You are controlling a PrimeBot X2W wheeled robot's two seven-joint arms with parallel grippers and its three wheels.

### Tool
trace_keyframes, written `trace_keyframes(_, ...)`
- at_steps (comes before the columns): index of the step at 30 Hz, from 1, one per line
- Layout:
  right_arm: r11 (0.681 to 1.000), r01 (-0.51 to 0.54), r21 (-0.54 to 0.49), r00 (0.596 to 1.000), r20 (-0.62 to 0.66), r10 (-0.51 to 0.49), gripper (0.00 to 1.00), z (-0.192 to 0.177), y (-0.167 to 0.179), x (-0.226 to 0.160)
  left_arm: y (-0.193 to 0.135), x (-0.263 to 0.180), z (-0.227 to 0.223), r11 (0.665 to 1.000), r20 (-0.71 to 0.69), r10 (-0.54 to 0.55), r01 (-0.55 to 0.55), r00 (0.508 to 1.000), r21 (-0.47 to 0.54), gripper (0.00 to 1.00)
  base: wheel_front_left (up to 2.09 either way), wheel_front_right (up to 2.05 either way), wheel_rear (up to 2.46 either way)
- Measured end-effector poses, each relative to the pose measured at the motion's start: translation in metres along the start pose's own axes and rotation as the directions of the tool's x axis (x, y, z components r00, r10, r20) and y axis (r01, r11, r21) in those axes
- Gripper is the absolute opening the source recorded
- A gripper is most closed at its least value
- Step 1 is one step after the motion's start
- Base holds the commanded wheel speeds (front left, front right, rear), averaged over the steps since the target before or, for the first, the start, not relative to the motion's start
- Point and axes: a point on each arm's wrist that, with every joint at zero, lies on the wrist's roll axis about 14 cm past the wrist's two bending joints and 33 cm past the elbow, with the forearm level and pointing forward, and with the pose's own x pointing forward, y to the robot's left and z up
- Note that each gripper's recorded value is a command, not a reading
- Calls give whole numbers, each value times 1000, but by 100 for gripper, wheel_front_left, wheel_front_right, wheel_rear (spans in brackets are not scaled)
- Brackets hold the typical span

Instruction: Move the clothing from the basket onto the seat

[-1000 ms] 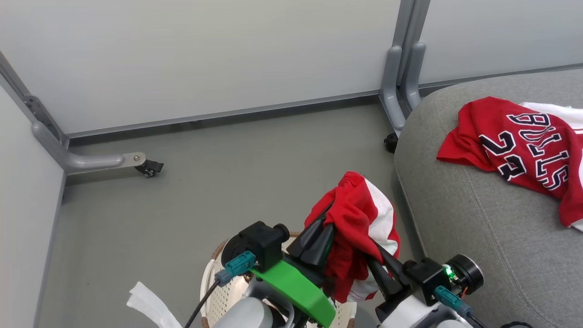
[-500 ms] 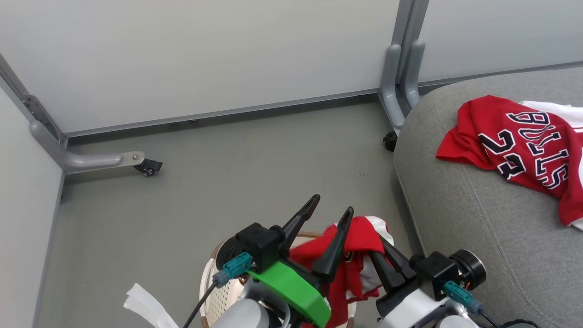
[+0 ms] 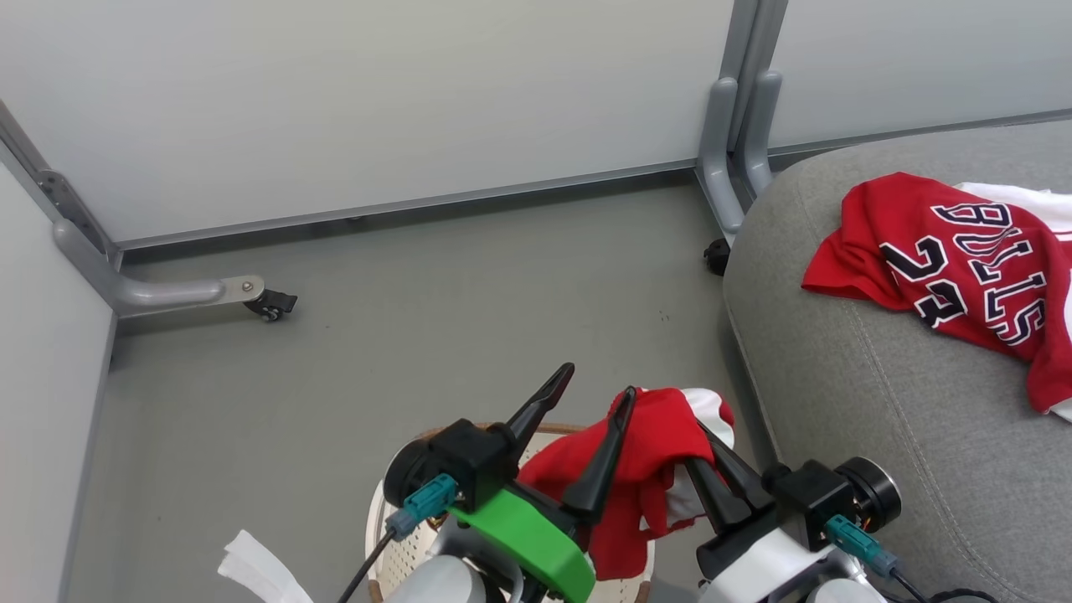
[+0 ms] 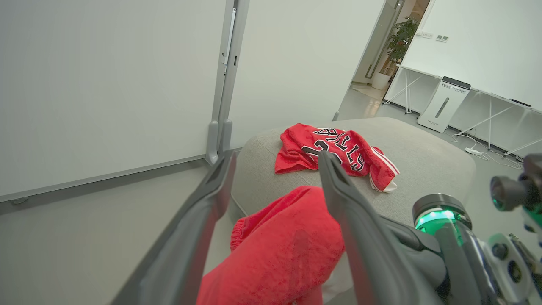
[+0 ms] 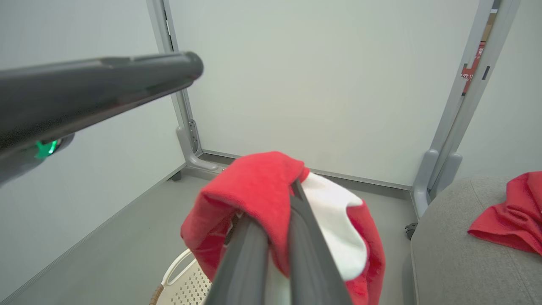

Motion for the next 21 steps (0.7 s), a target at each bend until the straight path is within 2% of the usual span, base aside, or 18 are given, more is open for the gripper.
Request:
trace_keyframes(5, 1000, 19, -2, 1000, 9, -19, 0, 3, -5, -2, 9, -5, -6, 994, -12, 3, -2, 1000, 113, 100, 0, 0, 0)
trace_keyframes(13, 996, 87, -12, 995, 49, -86, 0, 16, -27, -6, 12, -2, -15, 994, -18, -10, 12, 1000, 108, 100, 0, 0, 0)
trace_keyframes(21, 974, 225, -39, 971, 98, -220, 0, 34, -69, -22, 18, 7, -35, 993, -68, -37, 45, 997, 111, 100, 0, 0, 0)
